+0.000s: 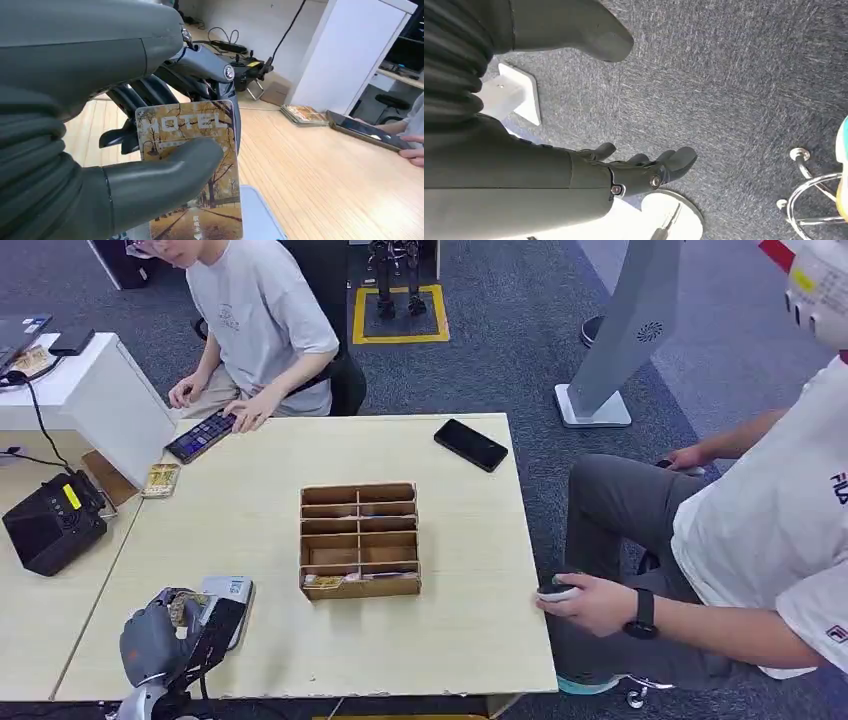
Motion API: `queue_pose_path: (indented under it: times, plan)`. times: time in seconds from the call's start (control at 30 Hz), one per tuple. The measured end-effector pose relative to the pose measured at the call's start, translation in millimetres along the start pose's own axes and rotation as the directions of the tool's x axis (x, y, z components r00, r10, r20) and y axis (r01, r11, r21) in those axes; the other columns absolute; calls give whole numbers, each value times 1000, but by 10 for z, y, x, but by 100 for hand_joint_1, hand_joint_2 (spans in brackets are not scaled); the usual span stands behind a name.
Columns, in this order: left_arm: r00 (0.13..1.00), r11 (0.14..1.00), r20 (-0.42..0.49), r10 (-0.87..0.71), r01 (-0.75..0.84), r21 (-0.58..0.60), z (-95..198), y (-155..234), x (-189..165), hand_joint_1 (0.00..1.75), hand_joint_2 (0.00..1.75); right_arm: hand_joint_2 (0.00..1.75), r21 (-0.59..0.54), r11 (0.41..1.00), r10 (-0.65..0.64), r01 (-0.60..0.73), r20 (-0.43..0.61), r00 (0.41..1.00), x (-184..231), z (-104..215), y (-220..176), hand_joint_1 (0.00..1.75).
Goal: Pass the card to the sensor for recognition and then transmit it.
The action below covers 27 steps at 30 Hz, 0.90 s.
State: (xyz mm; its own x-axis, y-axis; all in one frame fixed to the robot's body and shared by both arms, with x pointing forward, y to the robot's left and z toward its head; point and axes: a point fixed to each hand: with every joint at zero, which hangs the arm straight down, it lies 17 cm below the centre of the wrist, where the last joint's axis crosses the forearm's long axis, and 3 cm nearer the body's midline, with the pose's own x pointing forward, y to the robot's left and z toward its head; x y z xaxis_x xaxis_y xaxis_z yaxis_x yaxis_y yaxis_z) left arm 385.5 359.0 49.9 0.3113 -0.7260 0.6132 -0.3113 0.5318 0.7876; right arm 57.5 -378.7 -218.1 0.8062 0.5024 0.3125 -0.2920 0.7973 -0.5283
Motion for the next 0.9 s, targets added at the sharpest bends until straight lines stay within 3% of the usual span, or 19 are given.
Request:
queue_pose_path:
  times: [0.63,0.9]
  plan:
    - [999,999,-31,17,-18,-34,14,-63,-55,175,175,175,-7,1000,1,-1,2,1000,14,-8,10,0]
    - [950,941,-144,276,-297,-160,127,-347,-144,175,175,175,-25,1000,9,-9,22,1000,51,-18,-17,0]
